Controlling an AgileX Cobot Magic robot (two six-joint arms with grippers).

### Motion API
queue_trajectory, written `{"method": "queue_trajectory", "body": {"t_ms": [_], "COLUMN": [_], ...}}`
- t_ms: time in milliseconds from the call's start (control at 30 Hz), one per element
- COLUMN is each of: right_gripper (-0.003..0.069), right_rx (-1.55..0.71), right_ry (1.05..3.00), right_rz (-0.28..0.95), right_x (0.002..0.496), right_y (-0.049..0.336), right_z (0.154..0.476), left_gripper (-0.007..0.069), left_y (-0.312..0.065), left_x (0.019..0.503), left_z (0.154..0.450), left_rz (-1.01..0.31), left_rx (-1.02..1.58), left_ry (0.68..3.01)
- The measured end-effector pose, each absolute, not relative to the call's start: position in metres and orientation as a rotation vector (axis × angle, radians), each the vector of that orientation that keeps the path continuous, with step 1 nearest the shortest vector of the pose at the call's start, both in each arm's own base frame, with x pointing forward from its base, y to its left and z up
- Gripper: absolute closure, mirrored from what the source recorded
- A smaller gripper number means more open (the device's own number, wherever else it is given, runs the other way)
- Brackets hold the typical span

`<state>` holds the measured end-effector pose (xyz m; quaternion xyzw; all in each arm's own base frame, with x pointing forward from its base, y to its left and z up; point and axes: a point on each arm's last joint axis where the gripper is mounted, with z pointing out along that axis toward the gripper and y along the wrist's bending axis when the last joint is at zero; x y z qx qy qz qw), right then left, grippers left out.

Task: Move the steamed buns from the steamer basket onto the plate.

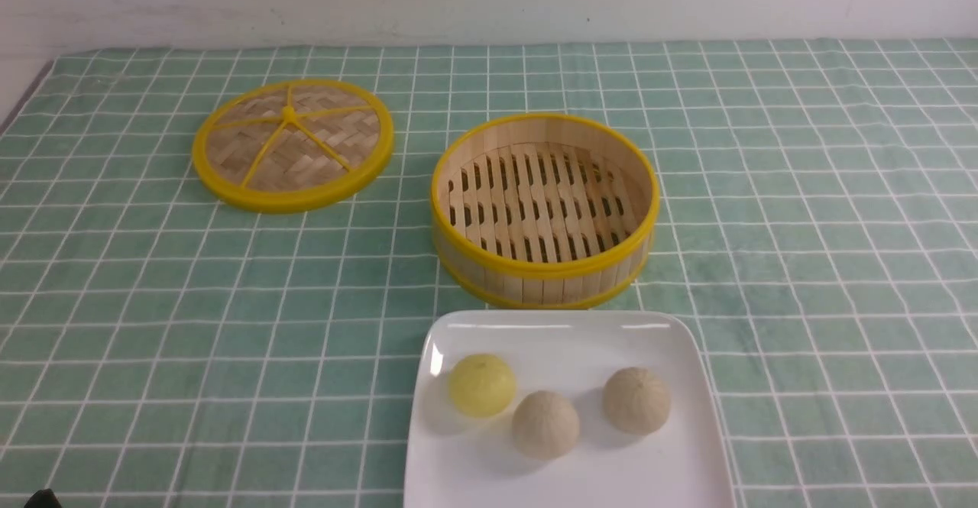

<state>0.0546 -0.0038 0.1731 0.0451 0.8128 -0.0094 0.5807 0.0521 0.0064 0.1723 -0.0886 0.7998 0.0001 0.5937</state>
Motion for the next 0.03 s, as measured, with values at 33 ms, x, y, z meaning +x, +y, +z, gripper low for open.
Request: {"method": "queue_trajectory", "body": {"t_ms": [33], "right_gripper": [0.0419], "right_rx": [0.105], "right_ry": [1.899], "right_rz": [-0.022], "right_x": [0.0546], "right_y": [-0.0038], "right_z": [0.1731], "left_gripper": [0.0239], "left_y": [0.0064], "left_x": [0.0521], "left_z": [0.1723], "left_rz": [0.000], "left_rx": [-0.206], "left_ry": [1.859]}}
